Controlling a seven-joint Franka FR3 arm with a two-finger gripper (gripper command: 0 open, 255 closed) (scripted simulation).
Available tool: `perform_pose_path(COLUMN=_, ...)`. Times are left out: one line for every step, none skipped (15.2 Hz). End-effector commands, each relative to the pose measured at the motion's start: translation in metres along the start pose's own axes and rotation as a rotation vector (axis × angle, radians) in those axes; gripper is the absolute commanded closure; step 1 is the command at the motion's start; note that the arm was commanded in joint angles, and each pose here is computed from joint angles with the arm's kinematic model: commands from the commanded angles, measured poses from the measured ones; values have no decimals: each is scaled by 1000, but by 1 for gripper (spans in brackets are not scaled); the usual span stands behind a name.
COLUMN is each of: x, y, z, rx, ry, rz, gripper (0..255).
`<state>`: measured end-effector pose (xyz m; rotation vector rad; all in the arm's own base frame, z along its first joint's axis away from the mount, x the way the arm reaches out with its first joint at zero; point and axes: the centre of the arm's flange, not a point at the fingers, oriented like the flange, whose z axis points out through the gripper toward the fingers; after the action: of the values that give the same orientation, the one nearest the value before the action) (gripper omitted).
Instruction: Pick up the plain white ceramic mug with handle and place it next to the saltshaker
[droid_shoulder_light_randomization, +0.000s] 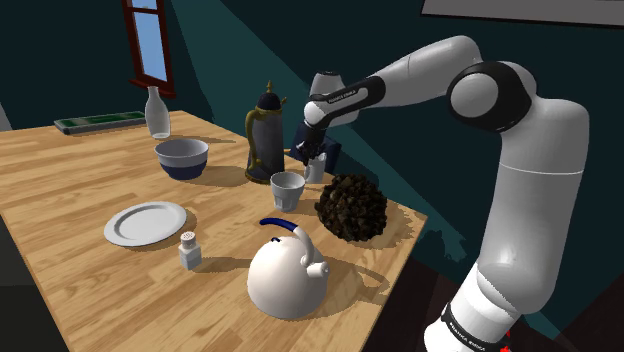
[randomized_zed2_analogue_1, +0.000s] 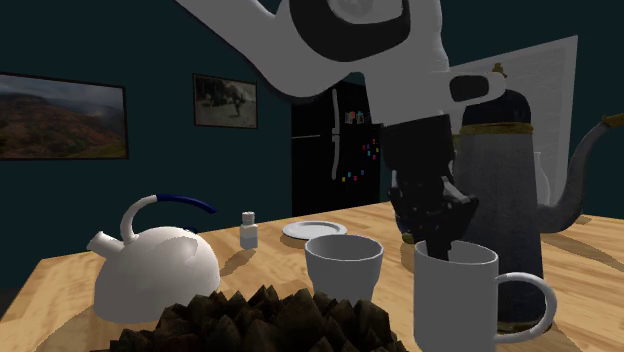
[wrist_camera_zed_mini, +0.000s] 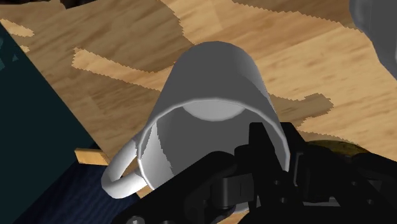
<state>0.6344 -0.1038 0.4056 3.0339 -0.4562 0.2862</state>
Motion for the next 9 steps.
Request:
perform_pose_path(x=2, y=-1, z=-11, rx=0, ry=0, rz=0, gripper=255)
perform_pose_path(x=3, y=-1, z=-16, rx=0, ry=0, rz=0, gripper=255)
perform_pose_path(x=4, y=0, z=-21, rx=0, ry=0, rz=0, gripper=255)
perform_pose_path(x=5, y=0, z=-26, rx=0, ry=0, rz=0, gripper=255)
perform_pose_path(x=6, y=0, z=-31, rx=0, ry=0, rz=0, gripper=255)
perform_pose_path(x=7, y=0, z=-37, rx=0, ry=0, rz=0, gripper=255)
perform_pose_path(x=8, y=0, z=-42, rx=0, ry=0, rz=0, gripper=255)
perform_pose_path(x=9, y=0, z=-47, rx=0, ry=0, rz=0, gripper=255)
perform_pose_path(x=10, y=1, z=-52, rx=0, ry=0, rz=0, gripper=255)
